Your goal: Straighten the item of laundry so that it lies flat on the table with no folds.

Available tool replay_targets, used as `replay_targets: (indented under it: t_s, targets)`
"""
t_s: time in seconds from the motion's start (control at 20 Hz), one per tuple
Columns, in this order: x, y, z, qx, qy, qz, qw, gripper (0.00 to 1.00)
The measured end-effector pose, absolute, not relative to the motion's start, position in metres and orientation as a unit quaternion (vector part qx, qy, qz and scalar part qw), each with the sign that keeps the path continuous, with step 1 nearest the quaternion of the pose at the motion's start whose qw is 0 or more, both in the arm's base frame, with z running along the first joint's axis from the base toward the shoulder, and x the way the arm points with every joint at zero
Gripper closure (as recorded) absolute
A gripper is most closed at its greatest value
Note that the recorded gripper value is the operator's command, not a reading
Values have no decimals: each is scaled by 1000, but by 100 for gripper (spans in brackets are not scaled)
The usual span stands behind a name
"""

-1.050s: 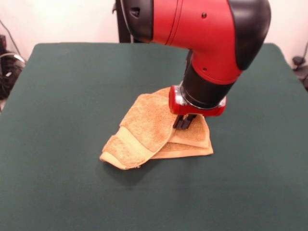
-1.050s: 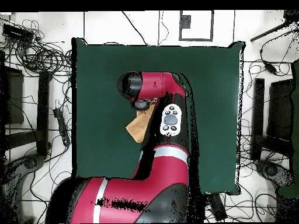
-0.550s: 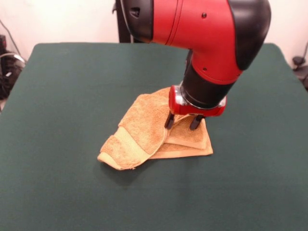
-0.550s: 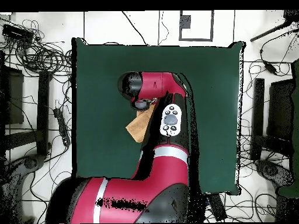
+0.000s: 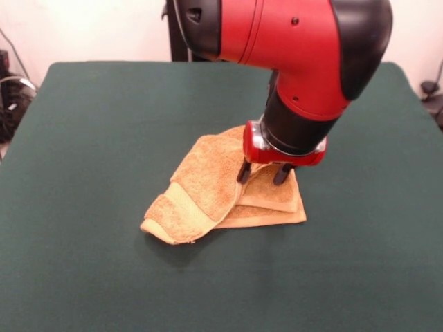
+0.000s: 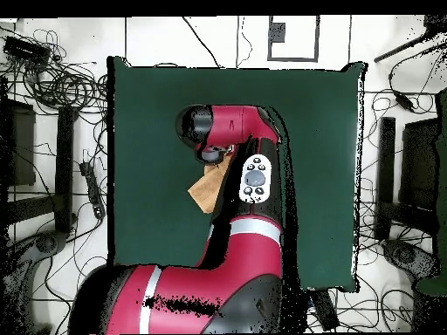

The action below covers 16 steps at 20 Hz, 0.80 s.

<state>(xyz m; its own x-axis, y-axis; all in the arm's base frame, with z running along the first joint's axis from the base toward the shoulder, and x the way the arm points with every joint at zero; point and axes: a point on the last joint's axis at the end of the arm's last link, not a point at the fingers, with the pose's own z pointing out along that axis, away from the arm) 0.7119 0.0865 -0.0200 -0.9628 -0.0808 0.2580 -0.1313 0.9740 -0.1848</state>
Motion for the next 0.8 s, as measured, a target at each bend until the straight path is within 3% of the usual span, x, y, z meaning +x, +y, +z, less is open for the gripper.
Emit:
replay_targets:
  t_s: [0.8]
  targets:
    - [755,82,34,35,-980,103,165,0]
